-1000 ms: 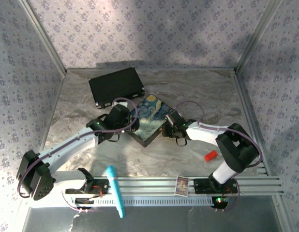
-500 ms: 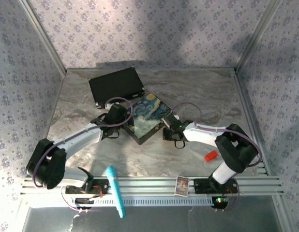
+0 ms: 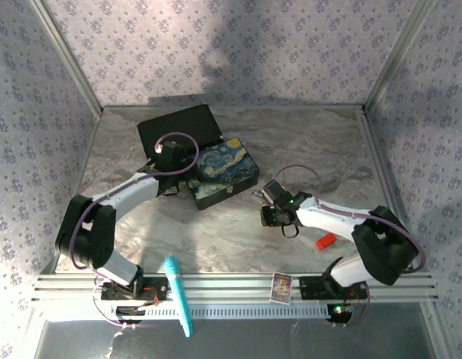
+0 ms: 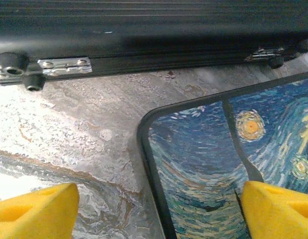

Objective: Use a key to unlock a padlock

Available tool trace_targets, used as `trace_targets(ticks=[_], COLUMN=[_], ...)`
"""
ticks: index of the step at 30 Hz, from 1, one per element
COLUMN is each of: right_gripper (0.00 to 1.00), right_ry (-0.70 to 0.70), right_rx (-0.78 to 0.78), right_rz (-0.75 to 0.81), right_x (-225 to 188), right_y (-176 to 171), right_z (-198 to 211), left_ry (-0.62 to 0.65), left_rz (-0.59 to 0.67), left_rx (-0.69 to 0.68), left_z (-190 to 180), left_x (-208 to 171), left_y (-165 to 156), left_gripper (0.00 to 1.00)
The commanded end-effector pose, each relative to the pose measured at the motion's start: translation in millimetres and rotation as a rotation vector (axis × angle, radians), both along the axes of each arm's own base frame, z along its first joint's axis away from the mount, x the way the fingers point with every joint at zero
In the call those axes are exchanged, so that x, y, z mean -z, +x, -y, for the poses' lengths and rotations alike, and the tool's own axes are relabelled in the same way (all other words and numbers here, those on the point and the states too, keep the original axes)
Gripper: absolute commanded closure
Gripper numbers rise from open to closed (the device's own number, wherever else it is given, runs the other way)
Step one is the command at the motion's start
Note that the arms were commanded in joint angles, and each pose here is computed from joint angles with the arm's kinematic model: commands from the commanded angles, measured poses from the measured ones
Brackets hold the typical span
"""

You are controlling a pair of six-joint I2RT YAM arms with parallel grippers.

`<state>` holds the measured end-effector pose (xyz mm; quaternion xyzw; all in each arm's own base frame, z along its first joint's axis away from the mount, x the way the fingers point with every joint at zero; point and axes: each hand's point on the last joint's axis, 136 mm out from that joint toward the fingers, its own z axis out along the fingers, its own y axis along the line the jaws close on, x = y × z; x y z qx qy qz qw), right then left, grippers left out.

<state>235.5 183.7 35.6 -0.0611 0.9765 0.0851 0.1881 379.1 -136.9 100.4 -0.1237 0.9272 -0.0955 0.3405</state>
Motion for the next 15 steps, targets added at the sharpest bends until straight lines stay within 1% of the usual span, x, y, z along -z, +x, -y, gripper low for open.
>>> trace_targets(ticks=[1,2,3,5,6,7,8,10,12,13,15], right_gripper=[0.51,0.42,0.33,0.12,0.04,0.01,0.01,0.01,0.01,0.01,0.01], right_ry=[0.117,0.125,0.119,0.063,0.032,-0.008,-0.045,-0.086,-0.082,-0.056,-0.045], right_rx=[-0.068,-0.065,-0.061,-0.04,-0.021,0.006,0.052,0.128,0.214,0.257,0.342], right_rz=[0.14,0.189,0.235,0.328,0.363,0.405,0.444,0.504,0.544,0.557,0.597], right_x=[-38,-50,-61,-82,-91,-98,-103,-109,-112,-116,-121], right_y=[17,22,27,35,39,44,50,61,72,78,90], right_z=[-19,-17,-13,5,15,28,45,73,102,116,146], left_ry=[0.009,0.012,0.018,0.041,0.059,0.082,0.11,0.168,0.249,0.294,0.376], left_rz=[0.046,0.065,0.08,0.127,0.15,0.181,0.218,0.288,0.326,0.334,0.343], left_rx=[0.04,0.046,0.053,0.074,0.071,0.061,0.049,-0.023,-0.084,-0.124,-0.152], left_z=[1,0,-1,-6,-10,-18,-27,-48,-71,-86,-105], left_x=[-29,-39,-47,-69,-78,-88,-97,-108,-110,-109,-104], left_y=[2,3,3,0,-3,-7,-12,-19,-28,-33,-39], left_gripper=[0.04,0.01,0.0,0.0,0.0,0.0,0.0,0.0,0.0,0.0,0.0])
